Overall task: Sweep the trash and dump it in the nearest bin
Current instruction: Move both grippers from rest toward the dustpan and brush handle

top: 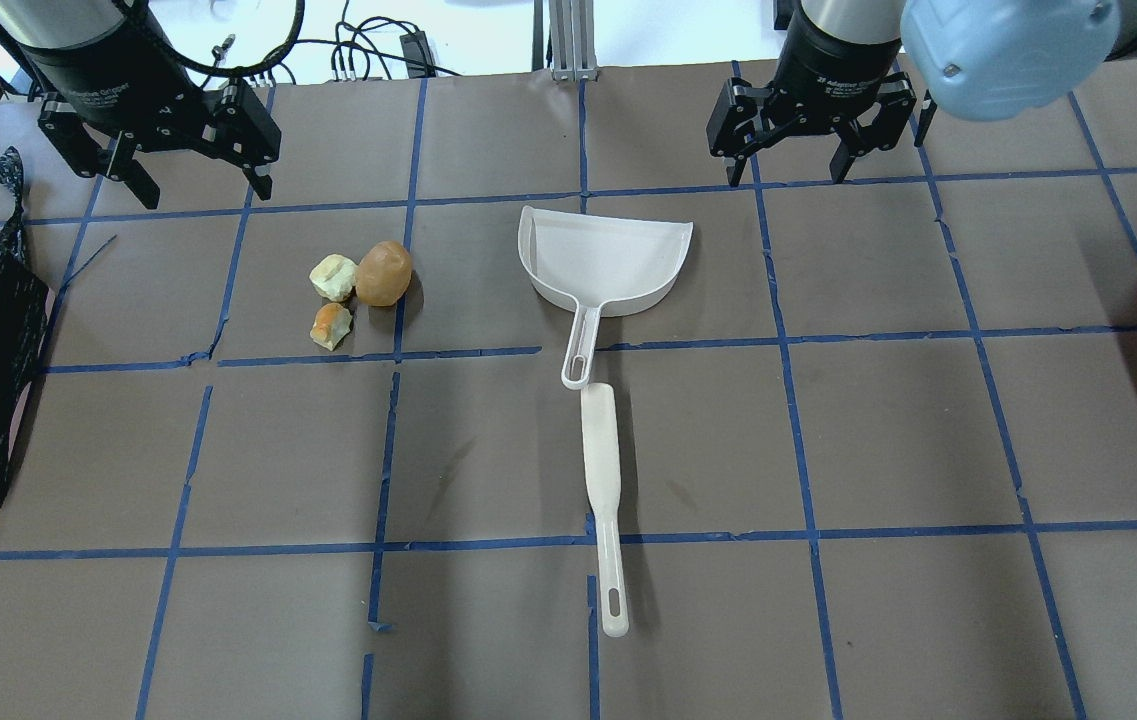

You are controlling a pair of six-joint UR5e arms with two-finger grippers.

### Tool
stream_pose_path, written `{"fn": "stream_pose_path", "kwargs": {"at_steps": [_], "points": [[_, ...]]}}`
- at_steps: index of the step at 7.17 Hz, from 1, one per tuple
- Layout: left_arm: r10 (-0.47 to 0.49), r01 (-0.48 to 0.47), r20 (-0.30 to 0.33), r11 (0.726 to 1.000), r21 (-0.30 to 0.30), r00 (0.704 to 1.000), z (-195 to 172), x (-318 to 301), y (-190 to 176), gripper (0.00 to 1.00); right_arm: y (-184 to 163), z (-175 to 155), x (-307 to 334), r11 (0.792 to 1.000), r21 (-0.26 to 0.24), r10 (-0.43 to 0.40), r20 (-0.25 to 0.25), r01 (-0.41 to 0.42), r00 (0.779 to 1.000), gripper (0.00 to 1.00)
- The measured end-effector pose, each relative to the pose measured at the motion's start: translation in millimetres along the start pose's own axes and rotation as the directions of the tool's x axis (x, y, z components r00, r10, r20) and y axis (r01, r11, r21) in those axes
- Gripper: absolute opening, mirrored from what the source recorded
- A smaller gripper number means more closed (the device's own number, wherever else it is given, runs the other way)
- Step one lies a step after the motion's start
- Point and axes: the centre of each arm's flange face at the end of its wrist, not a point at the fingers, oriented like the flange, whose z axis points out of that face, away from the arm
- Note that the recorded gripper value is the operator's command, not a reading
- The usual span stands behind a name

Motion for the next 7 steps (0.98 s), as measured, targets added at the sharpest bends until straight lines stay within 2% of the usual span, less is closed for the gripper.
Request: {"fn": "stream_pose_path", "kwargs": {"at_steps": [7], "points": [[0.003,-0.003,-0.032,1.0,-0.009,0.999,7.8,3.7,9.4,1.0,2.4,-0.1,-3.5,1.0,-0.003,-0.001,0.0,0.001,1.0,1.0]]}}
